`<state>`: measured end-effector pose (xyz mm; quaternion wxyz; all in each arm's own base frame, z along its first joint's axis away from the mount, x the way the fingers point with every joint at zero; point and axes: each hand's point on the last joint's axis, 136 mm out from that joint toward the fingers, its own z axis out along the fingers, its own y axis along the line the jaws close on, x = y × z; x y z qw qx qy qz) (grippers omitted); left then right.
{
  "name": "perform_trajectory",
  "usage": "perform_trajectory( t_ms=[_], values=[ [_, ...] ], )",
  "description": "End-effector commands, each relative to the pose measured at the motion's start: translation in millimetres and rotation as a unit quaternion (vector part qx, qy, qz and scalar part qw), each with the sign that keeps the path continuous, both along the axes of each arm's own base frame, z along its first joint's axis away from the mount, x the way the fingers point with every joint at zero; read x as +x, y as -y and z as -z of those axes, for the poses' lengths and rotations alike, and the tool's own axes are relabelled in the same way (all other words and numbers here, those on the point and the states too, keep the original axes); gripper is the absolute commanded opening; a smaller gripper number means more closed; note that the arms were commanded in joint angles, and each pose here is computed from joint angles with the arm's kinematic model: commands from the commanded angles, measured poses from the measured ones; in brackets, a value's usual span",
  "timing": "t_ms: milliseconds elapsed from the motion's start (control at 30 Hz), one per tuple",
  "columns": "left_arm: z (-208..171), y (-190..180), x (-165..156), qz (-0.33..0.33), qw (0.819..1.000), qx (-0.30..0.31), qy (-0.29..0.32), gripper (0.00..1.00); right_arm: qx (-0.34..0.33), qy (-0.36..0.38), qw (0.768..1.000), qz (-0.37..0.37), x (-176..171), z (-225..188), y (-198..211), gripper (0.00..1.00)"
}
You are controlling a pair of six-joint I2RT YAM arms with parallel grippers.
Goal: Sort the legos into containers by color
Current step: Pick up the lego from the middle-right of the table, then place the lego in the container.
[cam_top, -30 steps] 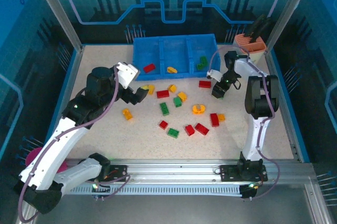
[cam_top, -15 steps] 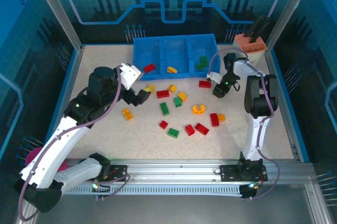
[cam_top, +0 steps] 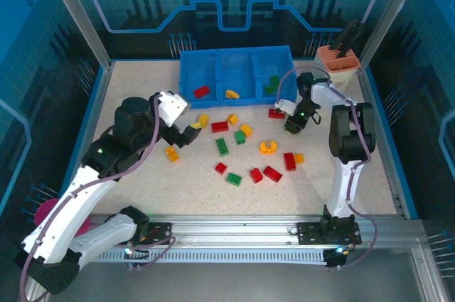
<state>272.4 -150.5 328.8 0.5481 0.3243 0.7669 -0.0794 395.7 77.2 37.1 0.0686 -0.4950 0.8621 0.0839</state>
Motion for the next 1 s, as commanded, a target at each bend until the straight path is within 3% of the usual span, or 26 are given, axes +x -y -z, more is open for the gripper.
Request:
perform_trajectory(
  t_ms=[0,167,433,700,967],
  values=[
    [-21.8,-5.6,-4.2,-0.008,0.999,0.005,0.043,0.99,0.024,0.056,0.998,-0.004,9.0,-56.1,-20.9,0.07],
    [-20.8,-12.2,-6.1,-0.019,0.998,0.014,0.057,0.99,0.036,0.139,0.99,-0.001,50.5,-90.1,-40.6,0.09],
    [-16.1,-18.6,-11.0,-0.027,0.998,0.027,0.05,0.99,0.021,0.232,0.972,0.03,129.8,-102.1,-56.2,0.08],
    [-3.5,-21.0,8.3,-0.064,0.997,0.031,0.026,1.0,-0.022,0.267,0.962,0.061,179.9,-75.5,-58.4,0.09],
    [8.4,-11.4,15.1,-0.054,0.998,0.026,-0.001,0.99,-0.035,0.269,0.961,0.057,192.0,-48.3,-62.3,0.14]
  ],
)
